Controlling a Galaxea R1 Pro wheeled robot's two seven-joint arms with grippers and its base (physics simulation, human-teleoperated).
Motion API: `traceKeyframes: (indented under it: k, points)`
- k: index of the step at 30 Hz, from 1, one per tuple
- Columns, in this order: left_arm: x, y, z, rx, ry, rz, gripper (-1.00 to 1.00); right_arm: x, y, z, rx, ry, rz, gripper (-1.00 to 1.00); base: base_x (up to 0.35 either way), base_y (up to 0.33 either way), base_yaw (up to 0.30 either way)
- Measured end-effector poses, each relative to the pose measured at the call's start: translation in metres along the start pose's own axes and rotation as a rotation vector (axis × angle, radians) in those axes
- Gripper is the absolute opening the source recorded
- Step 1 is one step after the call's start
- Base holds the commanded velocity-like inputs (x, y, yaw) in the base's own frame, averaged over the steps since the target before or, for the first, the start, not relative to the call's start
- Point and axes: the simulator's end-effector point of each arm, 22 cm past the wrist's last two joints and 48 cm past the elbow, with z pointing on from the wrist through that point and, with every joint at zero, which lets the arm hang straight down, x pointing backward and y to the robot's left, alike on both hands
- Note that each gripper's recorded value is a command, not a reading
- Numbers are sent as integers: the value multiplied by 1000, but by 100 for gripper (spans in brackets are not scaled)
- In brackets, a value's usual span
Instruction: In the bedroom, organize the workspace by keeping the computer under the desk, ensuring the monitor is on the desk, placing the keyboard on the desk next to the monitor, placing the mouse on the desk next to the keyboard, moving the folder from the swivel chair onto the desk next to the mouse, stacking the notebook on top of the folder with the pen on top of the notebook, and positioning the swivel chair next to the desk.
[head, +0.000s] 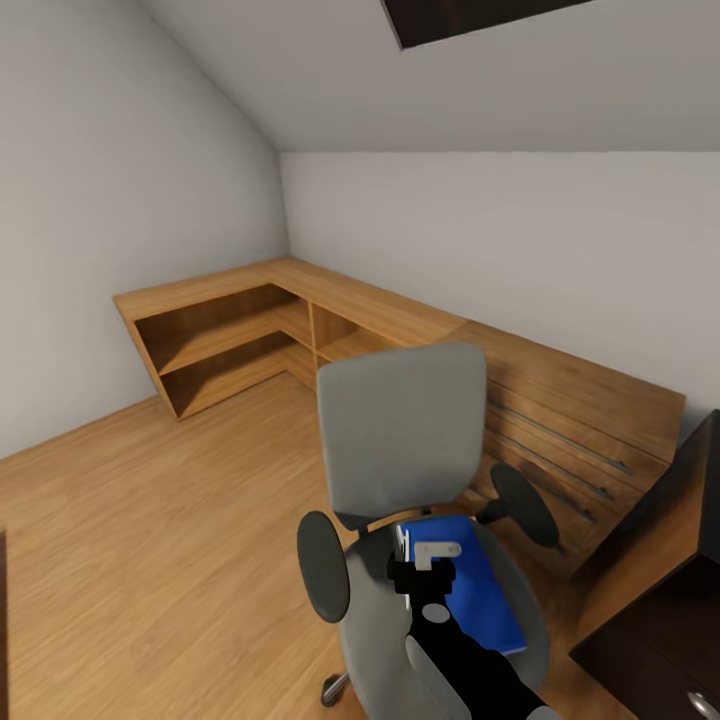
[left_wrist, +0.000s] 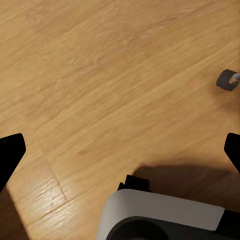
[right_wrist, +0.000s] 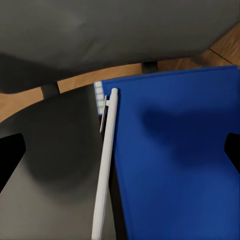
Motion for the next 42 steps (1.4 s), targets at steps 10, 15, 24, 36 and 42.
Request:
traceKeyframes:
  k: [10,15,24,36,42]
  points:
    - [10,-1,14,0,0,0,100,15,-4,11,5,2,-4,100,0,0,0]
    - [15,-2,20,0,-1,0,100,22,-6,17,9,1,-7,100,0,0,0]
    - [25,-3,33,0,-1,0,100,35,-7,26,14,1,-7,100,0,0,0]
    - [39,-4,50,0,-1,0,100,54,-6,38,16,2,-8,100,0,0,0]
    - [39,-4,50,1,-1,1,100,54,-6,38,19,3,-10,100,0,0,0]
